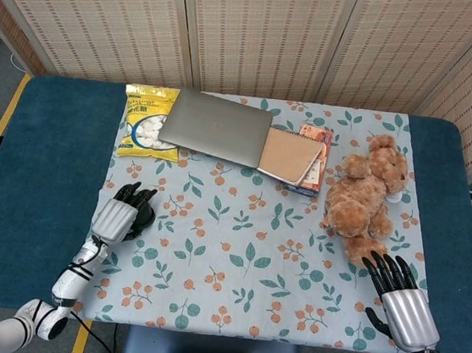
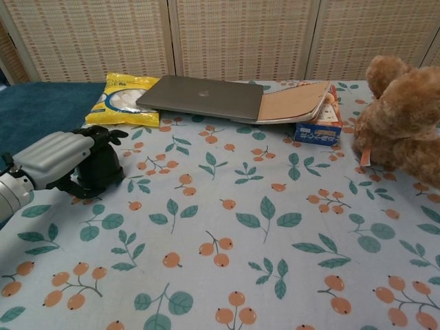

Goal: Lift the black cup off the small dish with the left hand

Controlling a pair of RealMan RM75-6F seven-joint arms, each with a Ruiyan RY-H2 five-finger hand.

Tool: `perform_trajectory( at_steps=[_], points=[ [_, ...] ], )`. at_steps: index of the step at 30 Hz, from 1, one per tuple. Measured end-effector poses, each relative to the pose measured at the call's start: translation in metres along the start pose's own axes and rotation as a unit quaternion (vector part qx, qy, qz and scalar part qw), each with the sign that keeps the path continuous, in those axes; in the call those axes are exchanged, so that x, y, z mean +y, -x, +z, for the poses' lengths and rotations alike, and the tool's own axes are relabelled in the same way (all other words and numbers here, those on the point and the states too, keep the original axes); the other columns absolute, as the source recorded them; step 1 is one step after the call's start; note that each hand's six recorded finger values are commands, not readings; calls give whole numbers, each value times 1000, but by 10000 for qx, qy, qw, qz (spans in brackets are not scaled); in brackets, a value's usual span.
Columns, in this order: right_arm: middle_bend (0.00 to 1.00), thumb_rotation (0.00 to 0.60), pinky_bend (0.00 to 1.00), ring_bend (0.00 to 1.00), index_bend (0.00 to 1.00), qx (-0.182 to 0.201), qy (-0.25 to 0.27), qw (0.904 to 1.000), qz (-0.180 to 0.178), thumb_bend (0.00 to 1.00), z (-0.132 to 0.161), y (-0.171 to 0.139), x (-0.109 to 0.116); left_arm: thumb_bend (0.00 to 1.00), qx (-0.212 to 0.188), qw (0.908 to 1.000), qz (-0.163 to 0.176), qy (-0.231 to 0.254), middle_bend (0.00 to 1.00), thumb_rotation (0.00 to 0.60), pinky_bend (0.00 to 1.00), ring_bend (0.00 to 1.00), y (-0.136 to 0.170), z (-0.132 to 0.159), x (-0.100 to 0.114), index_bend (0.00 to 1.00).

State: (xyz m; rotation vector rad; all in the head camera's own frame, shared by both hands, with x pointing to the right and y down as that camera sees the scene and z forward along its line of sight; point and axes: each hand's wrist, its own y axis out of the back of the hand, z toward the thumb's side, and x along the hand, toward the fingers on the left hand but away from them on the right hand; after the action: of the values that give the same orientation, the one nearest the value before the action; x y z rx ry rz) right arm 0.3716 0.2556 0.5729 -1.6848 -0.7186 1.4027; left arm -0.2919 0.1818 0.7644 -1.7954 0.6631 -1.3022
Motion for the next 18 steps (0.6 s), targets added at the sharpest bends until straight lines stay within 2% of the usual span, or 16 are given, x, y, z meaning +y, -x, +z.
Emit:
perform_trajectory(
  at_steps=[3,13,18],
  points=[
    [0,600,0,0,0,10,0,10000,4,177,0,0,0,334,-40,9996,-266,76,3,600,95,0,2,4,-2,0],
    [0,600,0,0,0,23,2,10000,-4,177,1,-1,0,322,-152,9933,-990,581,0,600,94,0,14,12,8,0],
    [0,600,0,0,0,25,-3,10000,4,178,1,-1,0,317,-149,9917,-1032,752,0,600,95,0,16,12,13,0]
  ],
)
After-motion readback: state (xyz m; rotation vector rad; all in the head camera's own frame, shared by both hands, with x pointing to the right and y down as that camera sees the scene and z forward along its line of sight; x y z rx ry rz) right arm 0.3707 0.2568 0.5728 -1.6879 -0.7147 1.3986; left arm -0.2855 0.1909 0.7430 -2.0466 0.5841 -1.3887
